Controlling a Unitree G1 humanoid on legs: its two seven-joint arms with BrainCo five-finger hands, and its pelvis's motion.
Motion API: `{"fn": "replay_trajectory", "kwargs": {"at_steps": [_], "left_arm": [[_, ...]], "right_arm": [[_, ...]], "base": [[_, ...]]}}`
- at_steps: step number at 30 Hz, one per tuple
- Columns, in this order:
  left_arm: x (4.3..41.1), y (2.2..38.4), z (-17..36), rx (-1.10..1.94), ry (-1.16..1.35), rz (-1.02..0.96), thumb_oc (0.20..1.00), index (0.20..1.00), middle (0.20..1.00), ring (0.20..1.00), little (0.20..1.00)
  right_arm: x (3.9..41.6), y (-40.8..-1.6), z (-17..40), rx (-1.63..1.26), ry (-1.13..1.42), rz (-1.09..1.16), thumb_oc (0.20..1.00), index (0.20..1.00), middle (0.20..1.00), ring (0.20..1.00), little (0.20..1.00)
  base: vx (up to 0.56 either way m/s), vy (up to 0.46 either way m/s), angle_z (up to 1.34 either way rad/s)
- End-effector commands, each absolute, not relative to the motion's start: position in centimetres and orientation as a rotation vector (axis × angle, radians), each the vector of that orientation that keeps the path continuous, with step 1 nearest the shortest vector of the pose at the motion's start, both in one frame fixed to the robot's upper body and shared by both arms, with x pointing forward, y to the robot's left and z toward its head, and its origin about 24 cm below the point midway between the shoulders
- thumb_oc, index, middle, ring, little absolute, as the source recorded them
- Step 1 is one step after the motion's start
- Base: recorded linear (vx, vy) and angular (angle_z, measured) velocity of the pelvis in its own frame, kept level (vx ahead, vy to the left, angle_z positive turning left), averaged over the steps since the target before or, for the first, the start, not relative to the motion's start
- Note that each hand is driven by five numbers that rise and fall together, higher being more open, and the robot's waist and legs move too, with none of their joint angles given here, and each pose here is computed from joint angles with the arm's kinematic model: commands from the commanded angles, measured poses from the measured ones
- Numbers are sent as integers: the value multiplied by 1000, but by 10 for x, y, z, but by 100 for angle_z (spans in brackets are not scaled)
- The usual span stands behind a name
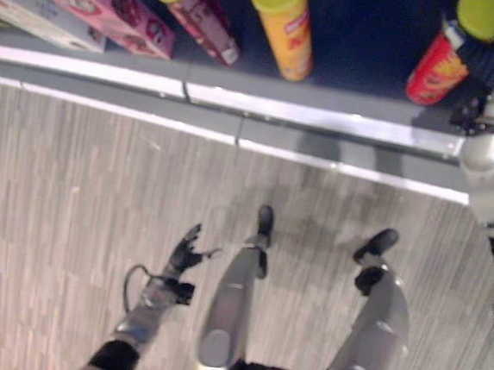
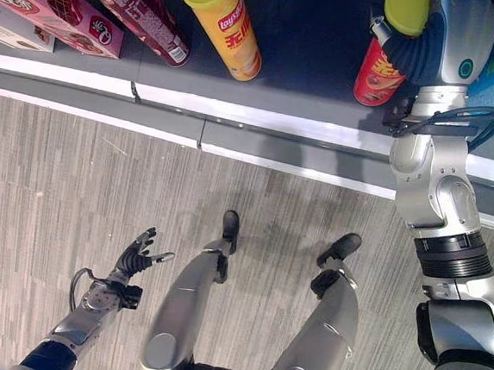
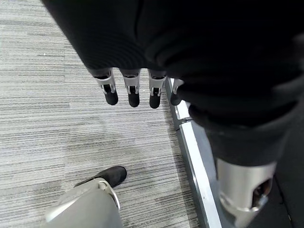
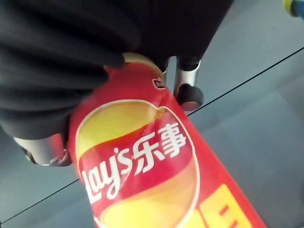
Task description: Put the goods on the table back onto the shelves and tidy them up.
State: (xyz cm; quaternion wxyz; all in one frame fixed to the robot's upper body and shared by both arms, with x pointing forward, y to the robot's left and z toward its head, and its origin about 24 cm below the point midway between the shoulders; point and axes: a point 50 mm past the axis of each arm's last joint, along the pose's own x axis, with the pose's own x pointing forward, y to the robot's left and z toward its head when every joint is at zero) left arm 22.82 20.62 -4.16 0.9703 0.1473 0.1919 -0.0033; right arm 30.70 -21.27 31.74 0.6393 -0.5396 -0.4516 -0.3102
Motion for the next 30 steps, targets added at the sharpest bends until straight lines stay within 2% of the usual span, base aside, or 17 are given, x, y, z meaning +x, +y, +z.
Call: {"fn": "replay_trajectory", "kwargs": {"at_steps": [1, 2, 22, 24, 30], "left_arm": [[214, 199, -47, 285, 404, -43, 1000, 1000, 1000, 1000, 1000], [214, 198, -47, 284, 403, -44, 1000, 1000, 1000, 1000, 1000], [213, 200, -48, 265, 419, -31, 1000, 1000, 1000, 1000, 1000], [213, 205, -68, 290, 526, -6, 1000, 1000, 1000, 1000, 1000], [202, 199, -84, 273, 594, -14, 1000, 1000, 1000, 1000, 1000]], "right_arm": [[297, -217, 334, -1184, -1095, -769, 953, 953, 953, 953, 953], [297, -217, 334, -1183, -1093, -768, 1000, 1000, 1000, 1000, 1000], [307, -219, 322, -1038, -1011, -705, 1000, 1000, 1000, 1000, 1000], [311, -208, 319, -973, -1006, -645, 1000, 1000, 1000, 1000, 1000], [316, -213, 309, -913, -949, -630, 1000, 1000, 1000, 1000, 1000]], "base": [[0, 0, 0], [0, 0, 0], [0, 0, 0], [0, 0, 0], [0, 0, 0]]}}
